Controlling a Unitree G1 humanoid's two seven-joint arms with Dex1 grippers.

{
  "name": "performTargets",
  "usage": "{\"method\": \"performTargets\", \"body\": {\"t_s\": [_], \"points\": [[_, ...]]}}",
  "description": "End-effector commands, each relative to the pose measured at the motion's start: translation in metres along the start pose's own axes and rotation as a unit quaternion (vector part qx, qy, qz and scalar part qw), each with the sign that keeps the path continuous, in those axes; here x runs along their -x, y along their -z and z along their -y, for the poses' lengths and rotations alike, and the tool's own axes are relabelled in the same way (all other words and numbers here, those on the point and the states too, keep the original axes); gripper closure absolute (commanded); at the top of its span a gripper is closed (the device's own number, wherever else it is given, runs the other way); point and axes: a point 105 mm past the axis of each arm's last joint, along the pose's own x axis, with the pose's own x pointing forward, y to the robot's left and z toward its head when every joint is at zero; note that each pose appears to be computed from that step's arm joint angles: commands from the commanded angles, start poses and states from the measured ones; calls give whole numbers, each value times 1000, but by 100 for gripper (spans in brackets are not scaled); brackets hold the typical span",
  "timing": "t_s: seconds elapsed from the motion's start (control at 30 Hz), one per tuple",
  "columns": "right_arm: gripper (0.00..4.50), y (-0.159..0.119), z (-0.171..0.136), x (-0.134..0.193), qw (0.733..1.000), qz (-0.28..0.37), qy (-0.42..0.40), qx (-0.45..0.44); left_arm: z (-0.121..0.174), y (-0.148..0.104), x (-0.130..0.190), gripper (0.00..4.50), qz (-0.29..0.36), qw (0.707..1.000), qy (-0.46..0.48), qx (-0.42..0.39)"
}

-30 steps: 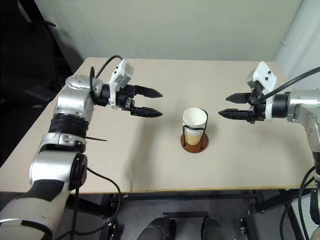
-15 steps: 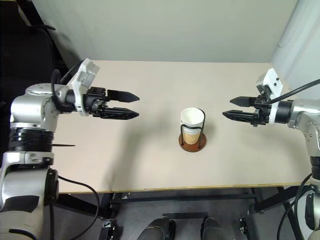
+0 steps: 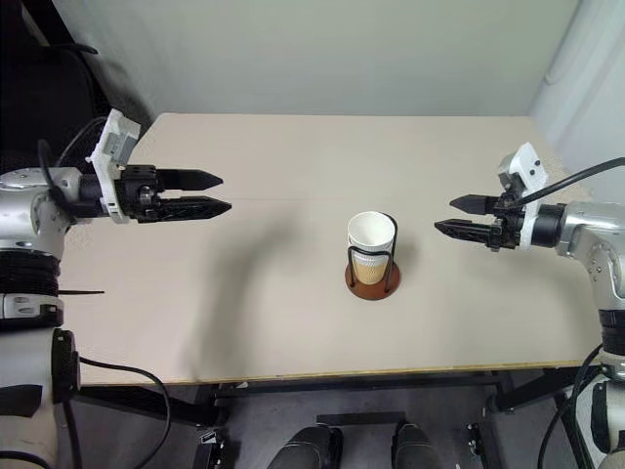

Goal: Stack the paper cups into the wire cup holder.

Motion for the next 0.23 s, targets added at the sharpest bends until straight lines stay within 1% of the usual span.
{"method": "performTargets", "body": {"t_s": [0.03,0.1,0.23], "points": [[152,-9,-6,1,1000,-5,-10,21,-7,-14,18,4,10,999,-32,-18],[152,-6,-7,1,1000,-8,-7,21,-10,-9,21,4,2,999,-39,-13],[152,-3,-13,3,1000,-9,-1,24,-13,-10,18,4,2,999,-42,-13]]}}
